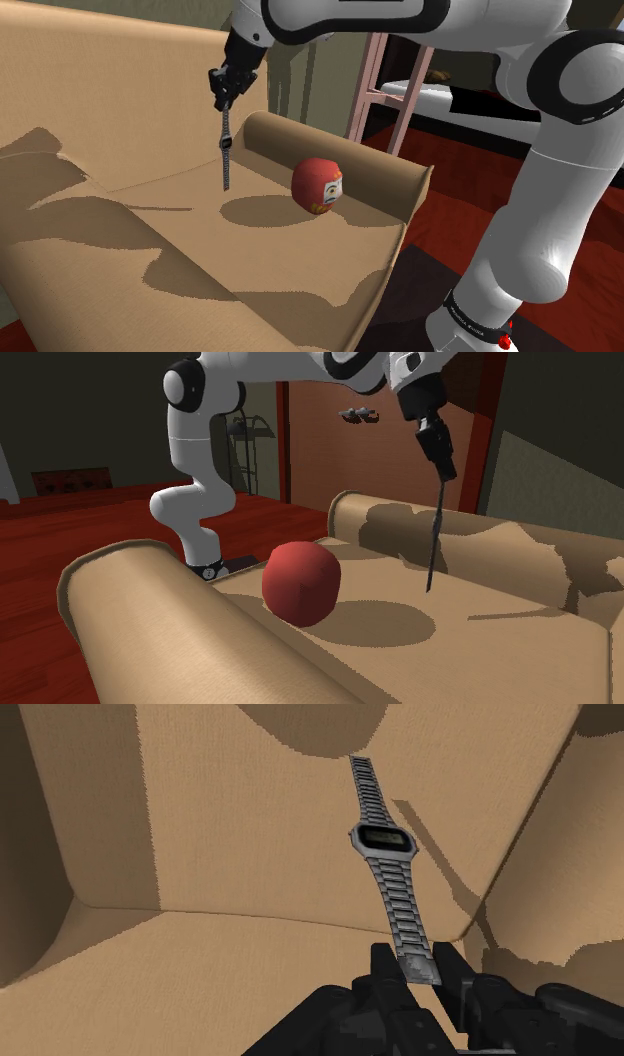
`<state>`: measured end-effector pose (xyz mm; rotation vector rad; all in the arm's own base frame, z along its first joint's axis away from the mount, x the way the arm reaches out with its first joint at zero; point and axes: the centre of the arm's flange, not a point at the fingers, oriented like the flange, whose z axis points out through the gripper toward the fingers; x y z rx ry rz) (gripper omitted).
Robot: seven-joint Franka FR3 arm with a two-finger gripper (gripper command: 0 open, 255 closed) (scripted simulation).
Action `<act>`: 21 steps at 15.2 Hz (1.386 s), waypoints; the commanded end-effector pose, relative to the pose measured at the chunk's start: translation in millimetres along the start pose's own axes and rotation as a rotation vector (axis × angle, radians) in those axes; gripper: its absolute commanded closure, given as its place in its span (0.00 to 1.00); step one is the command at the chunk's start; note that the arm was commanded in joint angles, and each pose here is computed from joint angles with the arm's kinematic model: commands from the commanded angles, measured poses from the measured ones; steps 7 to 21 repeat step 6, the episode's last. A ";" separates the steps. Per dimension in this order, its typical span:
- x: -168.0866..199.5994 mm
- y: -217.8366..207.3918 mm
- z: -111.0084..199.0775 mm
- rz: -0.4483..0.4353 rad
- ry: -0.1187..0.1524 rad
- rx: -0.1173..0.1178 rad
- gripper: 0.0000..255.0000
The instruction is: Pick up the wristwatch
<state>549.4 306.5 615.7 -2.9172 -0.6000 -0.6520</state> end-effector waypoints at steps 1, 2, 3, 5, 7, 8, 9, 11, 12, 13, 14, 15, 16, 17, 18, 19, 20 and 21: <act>4.7 0.1 -9.1 0.000 -0.001 0.000 1.00; 6.9 0.1 -13.9 0.000 -0.001 0.000 1.00; 9.2 0.1 -18.6 0.000 -0.001 0.000 1.00; 11.7 0.1 -24.2 0.000 -0.001 0.000 1.00; 11.8 0.1 -24.1 0.000 -0.001 0.000 1.00; 11.8 0.1 -24.1 0.000 -0.001 0.000 1.00; 11.8 0.1 -24.1 0.000 -0.001 0.000 1.00; 11.8 0.1 -24.1 0.000 -0.001 0.000 1.00; 11.8 0.1 -24.1 0.000 -0.001 0.000 1.00; 11.8 0.1 -24.1 0.000 -0.001 0.000 1.00; 11.8 0.1 -24.1 0.000 -0.001 0.000 1.00; 11.8 0.1 -24.1 0.000 -0.001 0.000 1.00; 11.8 0.1 -24.1 0.000 -0.001 0.000 1.00; 11.8 0.1 -24.1 0.000 -0.001 0.000 1.00; 11.8 0.1 -24.1 0.000 -0.001 0.000 1.00; 11.8 0.1 -24.1 0.000 -0.001 0.000 1.00; 11.8 0.1 -24.1 0.000 -0.001 0.000 1.00; 11.8 0.1 -24.1 0.000 -0.001 0.000 1.00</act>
